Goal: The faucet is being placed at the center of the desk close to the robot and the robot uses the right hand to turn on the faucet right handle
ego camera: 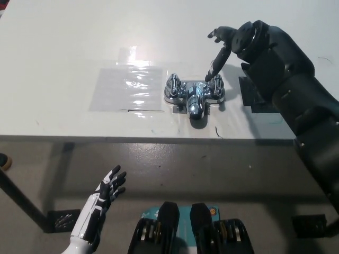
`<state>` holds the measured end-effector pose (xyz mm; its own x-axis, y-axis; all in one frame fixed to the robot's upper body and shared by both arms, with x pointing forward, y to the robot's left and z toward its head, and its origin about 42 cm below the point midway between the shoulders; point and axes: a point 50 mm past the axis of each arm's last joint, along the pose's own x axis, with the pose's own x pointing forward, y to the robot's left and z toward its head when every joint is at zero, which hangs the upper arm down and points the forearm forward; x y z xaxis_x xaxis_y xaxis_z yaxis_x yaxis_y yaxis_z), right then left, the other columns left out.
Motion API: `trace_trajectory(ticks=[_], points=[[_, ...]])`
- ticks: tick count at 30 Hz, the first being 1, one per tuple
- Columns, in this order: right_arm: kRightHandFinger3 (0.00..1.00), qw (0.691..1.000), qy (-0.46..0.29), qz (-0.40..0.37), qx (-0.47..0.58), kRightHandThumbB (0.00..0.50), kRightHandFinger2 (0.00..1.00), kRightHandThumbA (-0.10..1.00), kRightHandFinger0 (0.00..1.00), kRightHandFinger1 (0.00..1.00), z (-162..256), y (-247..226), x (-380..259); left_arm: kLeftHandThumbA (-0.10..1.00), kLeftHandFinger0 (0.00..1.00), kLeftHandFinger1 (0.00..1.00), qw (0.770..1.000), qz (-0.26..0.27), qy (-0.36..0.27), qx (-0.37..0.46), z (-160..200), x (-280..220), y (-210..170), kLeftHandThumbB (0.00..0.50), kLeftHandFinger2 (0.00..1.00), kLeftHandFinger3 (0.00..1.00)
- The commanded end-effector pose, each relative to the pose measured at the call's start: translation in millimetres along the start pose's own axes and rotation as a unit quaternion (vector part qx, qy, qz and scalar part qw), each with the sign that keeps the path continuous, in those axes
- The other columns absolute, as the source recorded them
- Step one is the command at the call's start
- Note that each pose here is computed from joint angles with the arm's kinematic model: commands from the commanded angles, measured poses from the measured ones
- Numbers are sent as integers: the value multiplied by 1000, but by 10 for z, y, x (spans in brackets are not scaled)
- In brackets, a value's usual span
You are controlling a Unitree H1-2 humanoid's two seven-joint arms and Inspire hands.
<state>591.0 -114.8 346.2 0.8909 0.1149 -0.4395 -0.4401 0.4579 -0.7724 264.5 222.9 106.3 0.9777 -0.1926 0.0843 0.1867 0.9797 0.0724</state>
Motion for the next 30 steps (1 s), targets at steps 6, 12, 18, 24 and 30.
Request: trace_trajectory(ticks=[6,12,18,24,30], points=[[1000,997,-48,-49,-30,304,1000,1000,1000,1000,418,-344,-180,988,1000,1000,999,-6,-26,17,140,70,41,172,1000,1000],[1000,998,-41,-47,-27,303,1000,1000,1000,1000,429,-321,-174,983,1000,1000,999,-7,-27,18,158,78,45,173,1000,1000],[1000,998,-38,-50,-22,319,1000,1000,1000,1000,385,-283,-149,981,1000,1000,999,-8,-29,17,166,83,49,178,1000,1000],[1000,997,-17,-45,-57,320,1000,1000,1000,1000,365,-243,-131,991,1000,1000,999,-8,-34,21,187,90,47,171,1000,1000],[1000,996,-10,-45,-80,317,1000,1000,1000,1000,326,-220,-112,997,1000,1000,999,-6,-32,23,181,96,48,187,1000,1000]])
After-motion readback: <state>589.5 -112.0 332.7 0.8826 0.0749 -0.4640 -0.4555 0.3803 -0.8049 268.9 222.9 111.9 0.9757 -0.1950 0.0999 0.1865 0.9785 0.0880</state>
